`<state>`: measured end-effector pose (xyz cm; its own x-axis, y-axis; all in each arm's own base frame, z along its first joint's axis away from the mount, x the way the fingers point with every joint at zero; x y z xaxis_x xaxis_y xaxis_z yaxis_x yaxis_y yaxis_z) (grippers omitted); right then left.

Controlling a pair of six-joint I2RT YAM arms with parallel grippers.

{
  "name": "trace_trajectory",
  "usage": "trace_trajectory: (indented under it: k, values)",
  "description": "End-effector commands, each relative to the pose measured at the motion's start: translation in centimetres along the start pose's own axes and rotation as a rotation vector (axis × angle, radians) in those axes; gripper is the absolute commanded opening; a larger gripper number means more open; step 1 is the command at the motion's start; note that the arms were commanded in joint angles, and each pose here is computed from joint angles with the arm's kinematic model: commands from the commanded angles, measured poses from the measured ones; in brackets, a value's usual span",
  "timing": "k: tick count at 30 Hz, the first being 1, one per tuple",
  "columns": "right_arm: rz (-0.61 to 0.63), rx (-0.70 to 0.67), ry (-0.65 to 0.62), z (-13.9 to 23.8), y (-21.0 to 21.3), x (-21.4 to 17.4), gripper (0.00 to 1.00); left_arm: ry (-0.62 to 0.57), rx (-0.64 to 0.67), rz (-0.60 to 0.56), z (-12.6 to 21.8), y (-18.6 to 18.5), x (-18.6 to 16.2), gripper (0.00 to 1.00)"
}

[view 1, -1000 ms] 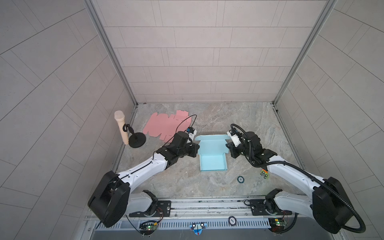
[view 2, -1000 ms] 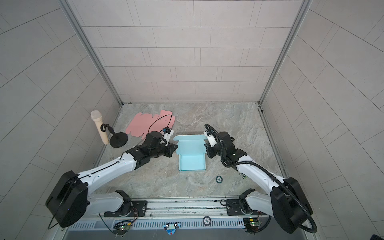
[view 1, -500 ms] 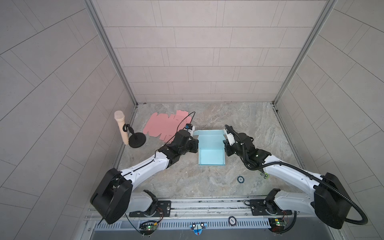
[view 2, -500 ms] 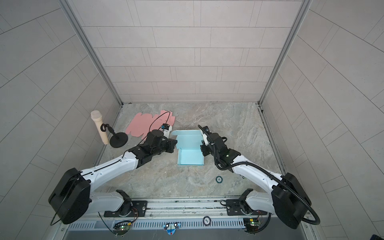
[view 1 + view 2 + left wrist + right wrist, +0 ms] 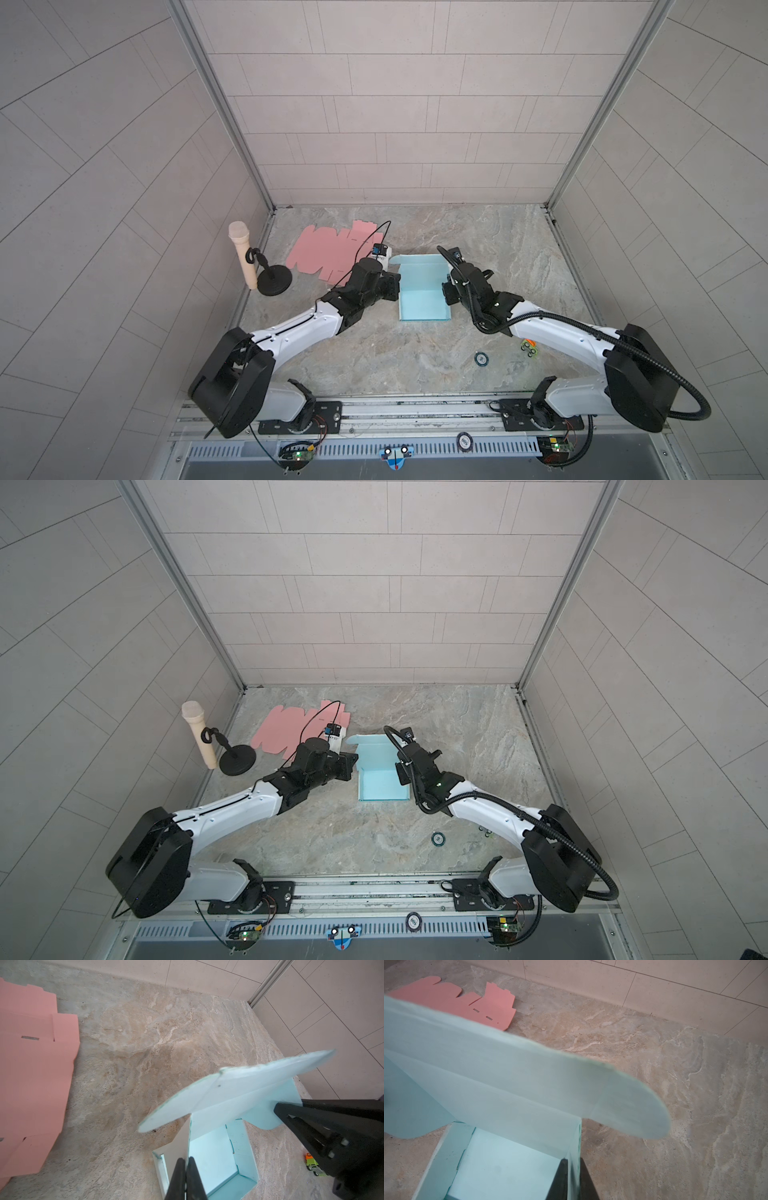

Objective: Fold the paper box
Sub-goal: 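Tilt the held lid flap down over the tray with both grippers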

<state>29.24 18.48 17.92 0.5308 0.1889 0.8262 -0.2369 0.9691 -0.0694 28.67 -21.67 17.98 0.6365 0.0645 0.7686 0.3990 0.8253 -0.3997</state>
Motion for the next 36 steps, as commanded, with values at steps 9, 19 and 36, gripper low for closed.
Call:
trace_trajectory:
  k: [9,19,36]
  values:
    - [-0.02,-0.036,-0.034,-0.5,1.7,-0.3,0.12,-0.065,-0.062,-0.074,-1.0,-1.2,-1.0,0.03]
    - [0.017,-0.066,-0.051,0.6,3.2,-2.0,0.12,-0.098,-0.046,-0.131,-1.5,-1.8,-4.0,0.02]
    - [0.011,-0.103,-0.047,2.2,2.6,-5.7,0.12,-0.165,0.05,-0.237,-0.1,-2.5,-8.4,0.02]
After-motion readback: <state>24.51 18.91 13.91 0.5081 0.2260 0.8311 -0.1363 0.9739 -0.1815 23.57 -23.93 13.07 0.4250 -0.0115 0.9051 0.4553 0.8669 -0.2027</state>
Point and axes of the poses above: each gripper's point midway between its finger pads, its own z axis back along the fingers, its own y axis along the line the jaws close on, x = y × z, the point moved 6 cm from there along z, back along the fingers
